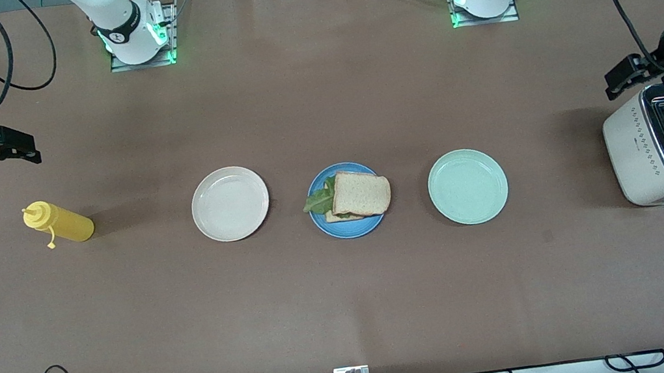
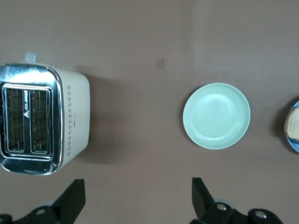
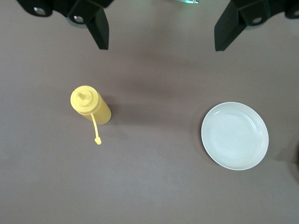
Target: Make sandwich in blue plate with both arms
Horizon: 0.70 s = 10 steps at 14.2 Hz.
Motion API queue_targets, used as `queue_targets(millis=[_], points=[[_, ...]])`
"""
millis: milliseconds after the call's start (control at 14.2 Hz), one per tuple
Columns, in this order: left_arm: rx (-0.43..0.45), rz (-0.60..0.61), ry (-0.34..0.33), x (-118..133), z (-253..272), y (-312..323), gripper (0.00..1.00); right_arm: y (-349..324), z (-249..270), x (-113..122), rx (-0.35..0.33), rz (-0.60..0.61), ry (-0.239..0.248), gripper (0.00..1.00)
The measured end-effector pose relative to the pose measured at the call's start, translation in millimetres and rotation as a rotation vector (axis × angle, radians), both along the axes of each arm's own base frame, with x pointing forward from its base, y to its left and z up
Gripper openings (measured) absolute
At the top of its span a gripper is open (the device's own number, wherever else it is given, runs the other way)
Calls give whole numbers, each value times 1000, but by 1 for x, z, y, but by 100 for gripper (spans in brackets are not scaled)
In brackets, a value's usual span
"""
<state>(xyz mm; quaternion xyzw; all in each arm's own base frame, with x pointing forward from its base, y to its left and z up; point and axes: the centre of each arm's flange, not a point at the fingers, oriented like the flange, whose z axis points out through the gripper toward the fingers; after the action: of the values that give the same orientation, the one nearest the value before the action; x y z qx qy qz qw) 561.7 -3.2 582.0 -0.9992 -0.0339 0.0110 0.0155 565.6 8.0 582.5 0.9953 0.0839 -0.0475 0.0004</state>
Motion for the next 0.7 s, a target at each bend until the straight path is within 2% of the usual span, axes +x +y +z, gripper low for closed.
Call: queue_targets(millis=[211, 703], points=[[6, -1, 2, -16, 3, -2, 100, 0, 1, -3, -1, -1, -3, 100], [6, -13, 8, -18, 1, -1, 100, -5, 0, -1, -2, -10, -5, 100]])
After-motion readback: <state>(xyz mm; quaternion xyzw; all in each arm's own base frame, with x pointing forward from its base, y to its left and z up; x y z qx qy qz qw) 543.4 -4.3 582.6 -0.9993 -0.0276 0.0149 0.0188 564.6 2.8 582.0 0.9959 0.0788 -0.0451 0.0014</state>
